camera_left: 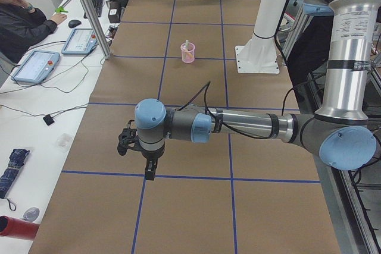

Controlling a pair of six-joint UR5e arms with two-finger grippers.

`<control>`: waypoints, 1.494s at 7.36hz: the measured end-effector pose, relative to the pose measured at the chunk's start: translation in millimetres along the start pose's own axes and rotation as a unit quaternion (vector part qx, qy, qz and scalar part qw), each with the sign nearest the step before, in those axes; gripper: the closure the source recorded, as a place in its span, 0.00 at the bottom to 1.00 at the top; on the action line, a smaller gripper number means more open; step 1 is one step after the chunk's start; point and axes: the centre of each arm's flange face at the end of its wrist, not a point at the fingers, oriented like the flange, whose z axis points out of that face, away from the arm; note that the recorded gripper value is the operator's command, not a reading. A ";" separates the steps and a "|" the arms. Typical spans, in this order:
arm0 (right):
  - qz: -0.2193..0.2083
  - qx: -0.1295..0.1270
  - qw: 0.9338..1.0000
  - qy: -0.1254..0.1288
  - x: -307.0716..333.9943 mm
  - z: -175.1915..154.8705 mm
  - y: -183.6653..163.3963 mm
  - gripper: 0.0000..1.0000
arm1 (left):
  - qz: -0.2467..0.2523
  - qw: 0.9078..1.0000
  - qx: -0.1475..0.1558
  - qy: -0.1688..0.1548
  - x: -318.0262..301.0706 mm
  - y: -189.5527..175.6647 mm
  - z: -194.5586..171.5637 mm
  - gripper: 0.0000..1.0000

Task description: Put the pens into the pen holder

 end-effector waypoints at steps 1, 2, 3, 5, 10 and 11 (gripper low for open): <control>0.006 -0.004 1.000 -0.012 4.3 1.3 6.3 0.00 | -0.004 1.000 -0.003 0.000 -2.9 5.3 3.4 0.00; 0.015 -0.005 1.000 -0.016 13.6 0.8 14.5 0.00 | -0.006 1.000 -0.006 0.000 -5.4 9.7 6.3 0.00; 0.025 -0.003 1.000 -0.014 25.7 -1.1 22.9 0.00 | -0.007 1.000 -0.008 0.000 -7.6 12.9 8.2 0.00; 0.040 0.004 0.999 0.000 43.4 -7.1 31.0 0.00 | -0.008 1.000 -0.009 -0.001 -9.8 15.7 9.2 0.00; 0.041 0.018 0.999 0.023 45.5 -17.5 21.3 0.00 | -0.005 1.000 -0.005 -0.001 -7.6 11.2 6.4 0.00; 0.040 0.019 0.999 0.022 45.2 -17.4 21.2 0.00 | -0.004 1.000 -0.005 -0.001 -7.4 10.7 6.2 0.00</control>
